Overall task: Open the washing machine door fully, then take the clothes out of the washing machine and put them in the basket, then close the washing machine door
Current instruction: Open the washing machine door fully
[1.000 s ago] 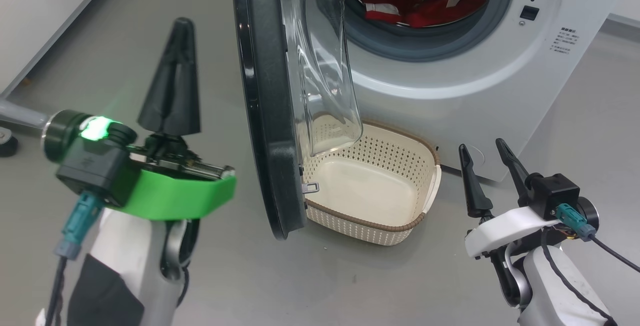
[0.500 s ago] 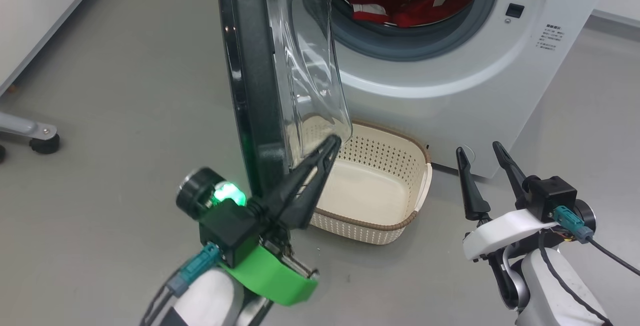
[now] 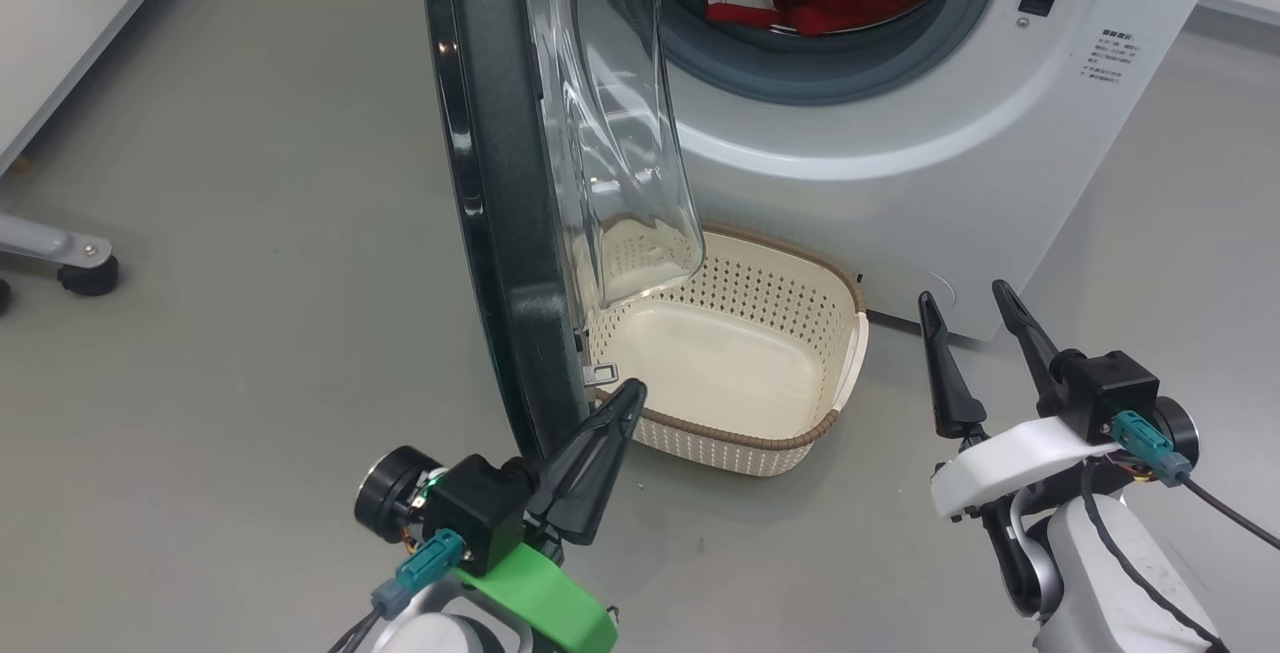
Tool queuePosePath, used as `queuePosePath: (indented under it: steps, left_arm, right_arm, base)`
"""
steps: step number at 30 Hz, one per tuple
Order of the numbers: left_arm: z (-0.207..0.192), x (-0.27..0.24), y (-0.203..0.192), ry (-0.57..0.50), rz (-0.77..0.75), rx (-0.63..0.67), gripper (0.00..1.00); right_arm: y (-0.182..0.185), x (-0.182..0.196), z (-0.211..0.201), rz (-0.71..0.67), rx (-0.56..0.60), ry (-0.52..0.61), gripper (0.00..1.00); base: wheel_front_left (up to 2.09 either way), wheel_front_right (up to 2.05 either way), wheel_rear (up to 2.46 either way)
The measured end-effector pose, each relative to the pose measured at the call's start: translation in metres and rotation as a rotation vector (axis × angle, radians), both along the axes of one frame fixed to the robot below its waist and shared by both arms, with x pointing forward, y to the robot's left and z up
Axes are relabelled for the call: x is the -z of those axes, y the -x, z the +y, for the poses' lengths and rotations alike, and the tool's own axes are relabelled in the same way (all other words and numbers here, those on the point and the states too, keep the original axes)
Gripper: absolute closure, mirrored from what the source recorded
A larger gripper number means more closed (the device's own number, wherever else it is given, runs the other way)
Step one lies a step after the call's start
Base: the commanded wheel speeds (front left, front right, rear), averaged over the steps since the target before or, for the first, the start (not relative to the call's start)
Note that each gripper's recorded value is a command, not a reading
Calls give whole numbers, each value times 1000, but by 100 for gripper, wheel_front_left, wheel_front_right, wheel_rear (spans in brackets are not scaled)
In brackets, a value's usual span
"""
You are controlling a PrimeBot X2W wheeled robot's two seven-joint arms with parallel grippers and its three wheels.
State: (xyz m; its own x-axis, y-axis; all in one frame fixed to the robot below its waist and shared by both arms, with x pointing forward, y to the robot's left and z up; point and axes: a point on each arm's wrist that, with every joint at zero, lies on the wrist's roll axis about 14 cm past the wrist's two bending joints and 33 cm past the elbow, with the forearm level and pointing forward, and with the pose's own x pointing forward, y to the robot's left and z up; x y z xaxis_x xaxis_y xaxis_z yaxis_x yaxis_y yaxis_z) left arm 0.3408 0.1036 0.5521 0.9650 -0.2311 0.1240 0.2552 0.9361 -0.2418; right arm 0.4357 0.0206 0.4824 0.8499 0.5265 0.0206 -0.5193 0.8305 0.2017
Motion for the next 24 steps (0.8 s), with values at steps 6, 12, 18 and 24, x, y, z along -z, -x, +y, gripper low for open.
queuePosePath:
  steps: [6,12,18,24]
  left_arm:
    - [13,11,-2,-2,35,-49,100]
    - [21,18,-3,7,59,-75,100]
    - [23,28,-4,13,89,-78,100]
    - [24,30,-8,16,95,-78,100]
  right_arm:
    - [-2,2,0,4,-1,0,0]
    - [-2,3,0,6,-2,-2,0]
    - [-2,4,0,7,-3,-2,0]
    - [-3,6,-2,12,3,-1,0]
  base:
    - [0,0,0]
    - [0,0,0]
    - [0,0,0]
    - [0,0,0]
